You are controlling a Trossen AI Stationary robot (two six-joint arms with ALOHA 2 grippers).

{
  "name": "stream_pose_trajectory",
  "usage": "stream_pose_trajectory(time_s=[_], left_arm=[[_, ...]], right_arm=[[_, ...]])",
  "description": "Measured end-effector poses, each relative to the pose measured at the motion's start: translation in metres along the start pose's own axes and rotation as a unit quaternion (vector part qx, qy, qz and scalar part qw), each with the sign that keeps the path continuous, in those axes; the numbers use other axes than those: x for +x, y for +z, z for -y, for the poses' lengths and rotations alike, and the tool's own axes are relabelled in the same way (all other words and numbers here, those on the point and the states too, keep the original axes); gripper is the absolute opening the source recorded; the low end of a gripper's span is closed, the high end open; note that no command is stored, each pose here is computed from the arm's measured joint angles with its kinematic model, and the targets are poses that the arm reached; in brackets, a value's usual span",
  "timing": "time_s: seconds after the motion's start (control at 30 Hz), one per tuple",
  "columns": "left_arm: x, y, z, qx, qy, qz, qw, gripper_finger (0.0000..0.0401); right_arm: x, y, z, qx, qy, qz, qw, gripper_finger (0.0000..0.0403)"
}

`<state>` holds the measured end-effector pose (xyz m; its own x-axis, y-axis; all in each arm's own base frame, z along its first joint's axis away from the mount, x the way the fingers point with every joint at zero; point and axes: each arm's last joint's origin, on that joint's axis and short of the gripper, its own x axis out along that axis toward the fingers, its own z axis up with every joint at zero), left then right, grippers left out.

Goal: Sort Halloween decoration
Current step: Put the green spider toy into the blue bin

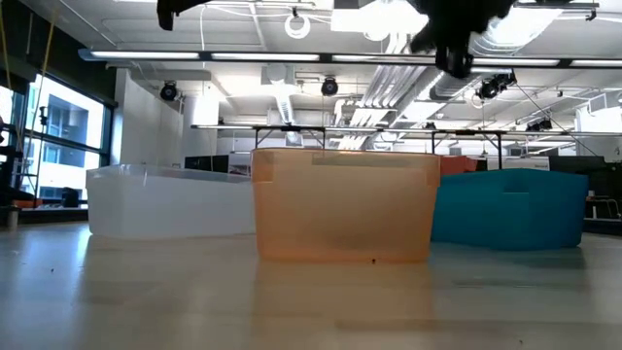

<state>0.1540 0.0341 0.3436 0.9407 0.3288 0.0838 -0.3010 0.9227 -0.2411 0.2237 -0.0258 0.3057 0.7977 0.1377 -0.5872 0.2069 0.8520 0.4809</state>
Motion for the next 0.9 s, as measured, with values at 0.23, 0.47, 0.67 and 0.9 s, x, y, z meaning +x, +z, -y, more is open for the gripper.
stream_pose_trajectory(time_s=[0.23, 0.47, 0.67, 0.9], left_arm=[[0.0, 0.0, 0.0, 0.0, 0.0, 0.0, 1.0, 0.019], [0.0, 0.0, 0.0, 0.009, 0.001, -0.001, 1.0, 0.019], [0.0, 0.0, 0.0, 0.013, 0.001, -0.001, 1.0, 0.019], [0.0, 0.0, 0.0, 0.013, 0.001, -0.001, 1.0, 0.019]], right_arm=[[0.056, -0.04, 0.014, 0.043, -0.071, -0.247, 0.965, 0.0003], [0.1, -0.061, 0.032, 0.019, -0.138, -0.335, 0.932, 0.0009], [0.122, -0.072, 0.046, -0.001, -0.152, -0.377, 0.913, 0.002], [0.127, -0.073, 0.048, -0.007, -0.153, -0.381, 0.912, 0.0048]])
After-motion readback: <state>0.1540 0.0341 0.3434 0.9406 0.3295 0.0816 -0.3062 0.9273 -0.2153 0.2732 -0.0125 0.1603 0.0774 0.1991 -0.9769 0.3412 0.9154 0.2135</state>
